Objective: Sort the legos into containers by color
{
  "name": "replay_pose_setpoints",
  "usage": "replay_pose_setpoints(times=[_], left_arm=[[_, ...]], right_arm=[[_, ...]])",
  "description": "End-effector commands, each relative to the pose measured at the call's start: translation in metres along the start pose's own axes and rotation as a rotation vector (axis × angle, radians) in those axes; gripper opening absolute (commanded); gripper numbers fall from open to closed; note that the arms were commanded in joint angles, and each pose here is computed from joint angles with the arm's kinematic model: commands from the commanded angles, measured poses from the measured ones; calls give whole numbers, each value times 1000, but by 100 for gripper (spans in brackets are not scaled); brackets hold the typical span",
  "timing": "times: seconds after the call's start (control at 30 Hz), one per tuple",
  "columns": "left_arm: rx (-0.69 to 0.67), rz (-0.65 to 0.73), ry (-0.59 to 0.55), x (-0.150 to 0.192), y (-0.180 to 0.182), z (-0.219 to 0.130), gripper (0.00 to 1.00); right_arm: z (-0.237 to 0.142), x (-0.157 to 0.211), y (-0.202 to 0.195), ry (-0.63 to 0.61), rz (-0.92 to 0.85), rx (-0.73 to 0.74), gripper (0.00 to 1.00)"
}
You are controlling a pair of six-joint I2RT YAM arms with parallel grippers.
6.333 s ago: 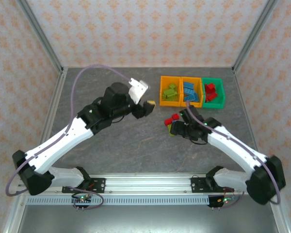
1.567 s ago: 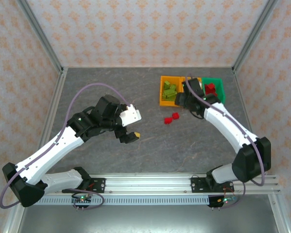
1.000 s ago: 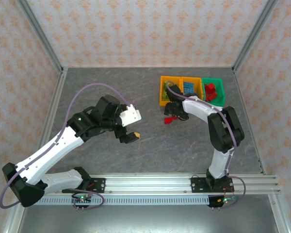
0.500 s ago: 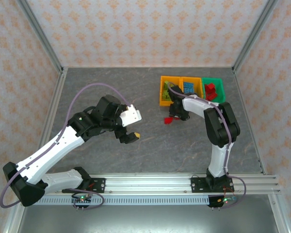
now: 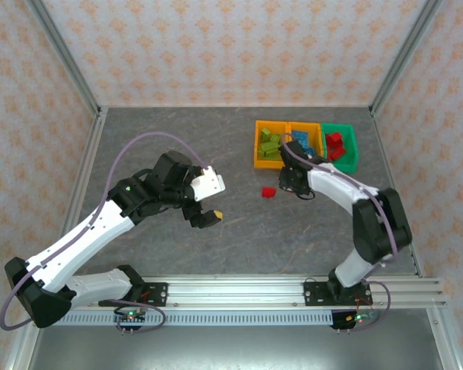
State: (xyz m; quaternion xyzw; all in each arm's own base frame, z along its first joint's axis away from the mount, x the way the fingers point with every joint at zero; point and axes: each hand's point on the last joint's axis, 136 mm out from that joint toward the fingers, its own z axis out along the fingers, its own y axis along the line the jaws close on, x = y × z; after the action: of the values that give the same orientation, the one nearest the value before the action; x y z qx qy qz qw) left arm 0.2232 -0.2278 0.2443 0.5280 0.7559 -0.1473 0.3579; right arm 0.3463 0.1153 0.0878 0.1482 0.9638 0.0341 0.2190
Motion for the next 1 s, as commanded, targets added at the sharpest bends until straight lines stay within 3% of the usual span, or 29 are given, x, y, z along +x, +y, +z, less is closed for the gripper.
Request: replay_pose_setpoints(times=[0.0, 0.2, 0.47, 0.6, 0.7, 0.8, 0.97], left_arm=[[-23, -6, -3, -5, 7, -7, 100], [-22, -8, -8, -6, 6, -9, 100], [-29, -8, -13, -6, 7, -10, 100], [-28, -9, -16, -7, 7, -11, 100], [-36, -7, -13, -6, 8, -11, 100], [-38, -7, -15, -6, 8, -11, 100], [-21, -10, 5, -3, 7, -5, 100]], right_arm=[[-44, -38, -16, -178, 75, 11, 24], [-89, -118, -63, -382, 180, 78, 24], [-30, -199, -123, -292, 311, 192, 26], [-2, -213, -133, -209, 325, 244, 34], [0, -214, -137, -191, 330, 276, 50], [-16, -205, -148, -184, 359, 335, 60], [-55, -179, -142, -229, 396, 280, 62]])
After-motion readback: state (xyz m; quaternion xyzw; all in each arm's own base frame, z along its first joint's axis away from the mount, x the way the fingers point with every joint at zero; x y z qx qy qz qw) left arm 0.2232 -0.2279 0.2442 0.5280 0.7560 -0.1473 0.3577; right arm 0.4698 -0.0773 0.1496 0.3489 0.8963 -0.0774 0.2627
